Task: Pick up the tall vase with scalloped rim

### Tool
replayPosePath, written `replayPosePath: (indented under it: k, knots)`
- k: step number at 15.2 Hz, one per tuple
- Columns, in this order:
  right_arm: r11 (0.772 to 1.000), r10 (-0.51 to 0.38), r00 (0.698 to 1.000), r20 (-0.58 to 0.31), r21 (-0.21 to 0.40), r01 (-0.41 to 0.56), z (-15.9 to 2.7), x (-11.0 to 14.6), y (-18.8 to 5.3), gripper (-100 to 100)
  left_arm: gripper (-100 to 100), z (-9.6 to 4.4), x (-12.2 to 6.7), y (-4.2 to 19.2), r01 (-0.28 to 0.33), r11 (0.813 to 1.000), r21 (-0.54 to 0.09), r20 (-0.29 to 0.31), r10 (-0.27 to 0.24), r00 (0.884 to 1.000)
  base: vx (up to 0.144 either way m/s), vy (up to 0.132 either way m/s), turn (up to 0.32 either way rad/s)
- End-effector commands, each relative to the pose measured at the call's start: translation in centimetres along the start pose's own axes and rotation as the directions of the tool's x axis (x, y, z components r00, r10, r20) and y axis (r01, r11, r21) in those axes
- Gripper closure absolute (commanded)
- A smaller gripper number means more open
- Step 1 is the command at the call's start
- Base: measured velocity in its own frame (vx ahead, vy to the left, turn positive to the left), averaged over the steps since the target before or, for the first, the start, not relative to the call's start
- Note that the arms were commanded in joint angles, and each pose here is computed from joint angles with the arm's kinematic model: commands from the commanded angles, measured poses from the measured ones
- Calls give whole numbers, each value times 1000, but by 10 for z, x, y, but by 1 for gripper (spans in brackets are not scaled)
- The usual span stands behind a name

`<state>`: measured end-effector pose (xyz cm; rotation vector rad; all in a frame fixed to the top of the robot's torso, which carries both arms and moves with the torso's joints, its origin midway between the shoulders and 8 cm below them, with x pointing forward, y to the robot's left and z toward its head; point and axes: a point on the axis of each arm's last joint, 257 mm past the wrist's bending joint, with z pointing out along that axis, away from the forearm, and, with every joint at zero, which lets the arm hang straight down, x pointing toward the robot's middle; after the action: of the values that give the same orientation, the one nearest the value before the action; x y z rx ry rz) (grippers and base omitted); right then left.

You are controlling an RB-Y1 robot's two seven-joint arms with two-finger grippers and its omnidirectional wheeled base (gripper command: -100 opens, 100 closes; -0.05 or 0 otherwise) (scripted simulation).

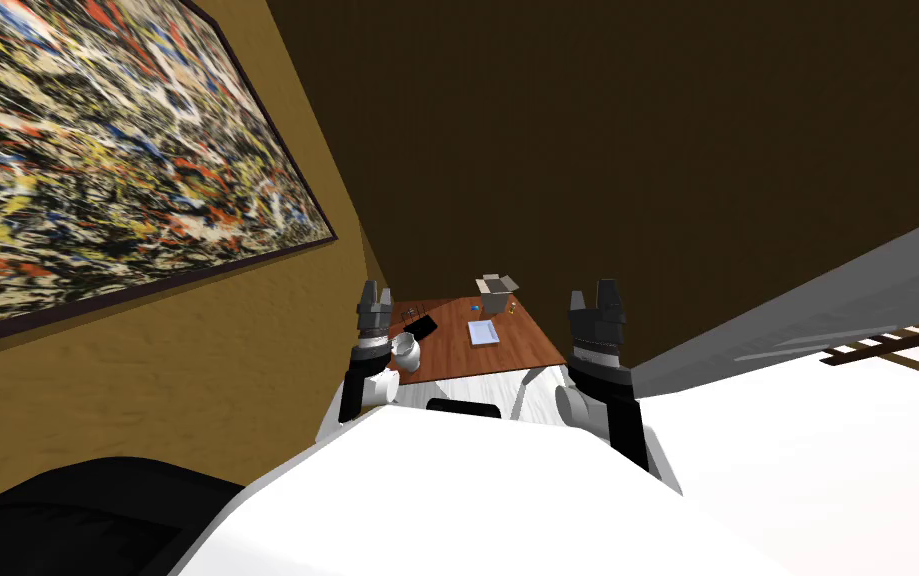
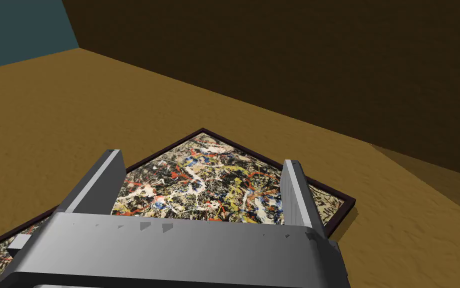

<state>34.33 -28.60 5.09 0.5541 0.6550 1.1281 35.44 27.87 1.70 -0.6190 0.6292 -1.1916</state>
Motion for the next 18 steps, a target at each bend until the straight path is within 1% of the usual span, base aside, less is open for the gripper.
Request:
replayPosePath:
  k: [1, 2, 3, 5, 6, 8, 9, 10, 11, 12, 13, 14, 15, 16, 17, 18]
  knots:
    - [1000, 0, 1000, 0, 0, 0, 0, 0, 0, 0, -100, -1, 2, 4, -9, 1000, -12, -33, 8, 999, -56, -8, -7]
    - [1000, 0, 1000, 0, 0, 0, 0, 0, 0, 0, -100, -1, 3, 9, -12, 1000, -25, -54, 11, 998, -125, -10, -26]
    - [1000, 0, 1000, 0, 0, 0, 0, 0, 0, 0, -100, -1, 3, 9, -13, 1000, -25, -56, 12, 998, -130, -12, -24]
    - [1000, 0, 1000, 0, 0, 0, 0, 0, 0, 0, -100, -3, 4, 22, -19, 998, -68, -99, 12, 995, -123, -20, -51]
    - [1000, 0, 1000, 0, 0, 0, 0, 0, 0, 0, -100, -3, 4, 22, -20, 998, -68, -99, 13, 995, -100, -11, -46]
    - [1000, 0, 1000, 0, 0, 0, 0, 0, 0, 0, -100, -7, 2, 40, -21, 991, -129, -134, 4, 991, -75, -3, -82]
    - [1000, 0, 1000, 0, 0, 0, 0, 0, 0, 0, -100, -7, 2, 40, -21, 991, -131, -134, 4, 991, -65, 3, -83]
    - [1000, 0, 1000, 0, 0, 0, 0, 0, 0, 0, -100, -9, 0, 50, -21, 986, -167, -147, -4, 989, -63, -2, -73]
    - [1000, 0, 1000, 0, 0, 0, 0, 0, 0, 0, -100, -9, 0, 51, -21, 985, -169, -147, -4, 989, -51, -2, -53]
    - [1000, 0, 1000, 0, 0, 0, 0, 0, 0, 0, -100, -12, -3, 61, -19, 978, -206, -157, -14, 987, -43, -2, -83]
    - [1000, 0, 1000, 0, 0, 0, 0, 0, 0, 0, -100, -12, -3, 62, -20, 977, -211, -158, -14, 987, -36, 2, -82]
    - [1000, 0, 1000, 0, 0, 0, 0, 0, 0, 0, -100, -15, -6, 72, -16, 969, -247, -165, -26, 986, -40, 4, -87]
    - [1000, 0, 1000, 0, 0, 0, 0, 0, 0, 0, -100, -15, -6, 75, -17, 966, -257, -165, -26, 986, -40, 8, -80]
    - [1000, 0, 1000, 0, 0, 0, 0, 0, 0, 0, -100, -18, -10, 84, -11, 957, -289, -169, -39, 985, -41, 8, -111]
    - [1000, 0, 1000, 0, 0, 0, 0, 0, 0, 0, -100, -20, -10, 88, -14, 952, -306, -169, -39, 985, -40, 9, -94]
    - [1000, 0, 1000, 0, 0, 0, 0, 0, 0, 0, -100, -23, -15, 97, -7, 941, -338, -170, -54, 984, -37, 10, -110]
